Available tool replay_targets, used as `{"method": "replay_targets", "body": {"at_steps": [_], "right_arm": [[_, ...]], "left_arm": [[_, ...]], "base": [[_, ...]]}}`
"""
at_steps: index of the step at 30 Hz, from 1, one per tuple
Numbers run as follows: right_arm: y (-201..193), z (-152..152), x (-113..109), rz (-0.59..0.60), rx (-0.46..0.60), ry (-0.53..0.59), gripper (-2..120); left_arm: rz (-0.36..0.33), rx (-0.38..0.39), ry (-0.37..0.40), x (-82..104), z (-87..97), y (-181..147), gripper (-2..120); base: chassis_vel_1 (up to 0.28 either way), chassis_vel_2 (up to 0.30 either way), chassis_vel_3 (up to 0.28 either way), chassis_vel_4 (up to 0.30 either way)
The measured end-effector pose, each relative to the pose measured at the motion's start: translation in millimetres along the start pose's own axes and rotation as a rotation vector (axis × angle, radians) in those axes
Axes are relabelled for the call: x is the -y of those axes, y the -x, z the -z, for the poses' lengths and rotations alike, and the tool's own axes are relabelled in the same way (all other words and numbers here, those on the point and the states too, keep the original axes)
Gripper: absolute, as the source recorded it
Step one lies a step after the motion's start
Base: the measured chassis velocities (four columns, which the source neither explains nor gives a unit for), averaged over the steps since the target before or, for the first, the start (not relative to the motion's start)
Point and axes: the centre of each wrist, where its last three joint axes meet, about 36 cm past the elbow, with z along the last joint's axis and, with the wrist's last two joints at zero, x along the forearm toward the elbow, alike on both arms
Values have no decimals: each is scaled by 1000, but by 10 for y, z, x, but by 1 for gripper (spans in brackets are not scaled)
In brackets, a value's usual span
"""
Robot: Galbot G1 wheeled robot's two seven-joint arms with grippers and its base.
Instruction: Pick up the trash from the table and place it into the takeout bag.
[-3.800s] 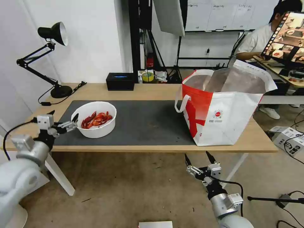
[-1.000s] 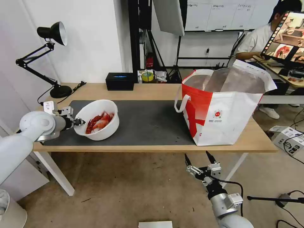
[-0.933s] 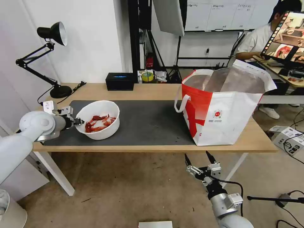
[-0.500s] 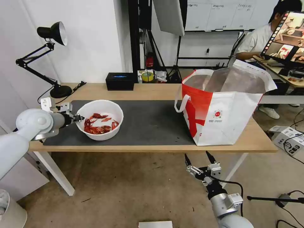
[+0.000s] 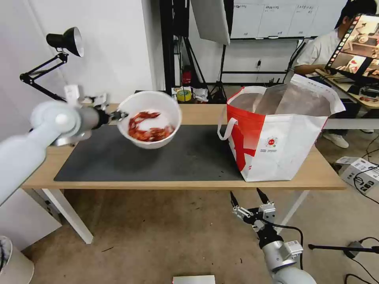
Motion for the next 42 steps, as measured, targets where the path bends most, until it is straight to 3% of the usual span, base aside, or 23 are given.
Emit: {"method": "replay_targets", "body": {"at_steps": [2, 3, 6, 8, 11, 12, 15, 16, 19, 24, 27, 28, 29, 34, 39, 42], "right_arm": [[0, 0, 0, 0, 0, 0, 100], [0, 0, 0, 0, 0, 0, 100], [0, 0, 0, 0, 0, 0, 100], [0, 0, 0, 0, 0, 0, 100], [0, 0, 0, 0, 0, 0, 100], [0, 0, 0, 0, 0, 0, 100], [0, 0, 0, 0, 0, 0, 100], [0, 0, 0, 0, 0, 0, 100], [0, 0, 0, 0, 0, 0, 100], [0, 0, 0, 0, 0, 0, 100], [0, 0, 0, 0, 0, 0, 100], [0, 0, 0, 0, 0, 0, 100], [0, 0, 0, 0, 0, 0, 100], [0, 0, 0, 0, 0, 0, 100], [0, 0, 0, 0, 0, 0, 100], [0, 0, 0, 0, 0, 0, 100]], "left_arm": [[-26, 40, 4, 225, 240, 7, 0], [-26, 40, 4, 225, 240, 7, 0], [-48, 84, -3, 490, 567, 33, 0], [-55, 90, -4, 560, 629, 56, 0], [-86, 101, 1, 821, 753, 145, 0], [-86, 101, 1, 821, 753, 145, 0], [-130, 101, 19, 1124, 789, 249, 0], [-130, 101, 19, 1124, 789, 249, 0], [-173, 95, 36, 1432, 811, 355, 0], [-207, 87, 47, 1690, 816, 446, 0], [-246, 82, 51, 2012, 831, 560, 0], [-246, 82, 51, 2012, 831, 560, 0], [-255, 80, 51, 2129, 834, 621, 0], [-243, 97, 52, 2551, 764, 952, 0], [-234, 116, 47, 2722, 695, 1091, 0], [-208, 157, 42, 2861, 561, 1229, 0]], "base": [[0, 0, 0, 0], [0, 0, 0, 0], [0, 0, 0, 0], [0, 0, 0, 0], [0, 0, 0, 0], [0, 0, 0, 0], [0, 0, 0, 0], [0, 0, 0, 0], [0, 0, 0, 0], [0, 0, 0, 0], [0, 0, 0, 0], [0, 0, 0, 0], [0, 0, 0, 0], [0, 0, 0, 0], [0, 0, 0, 0], [0, 0, 0, 0]]}}
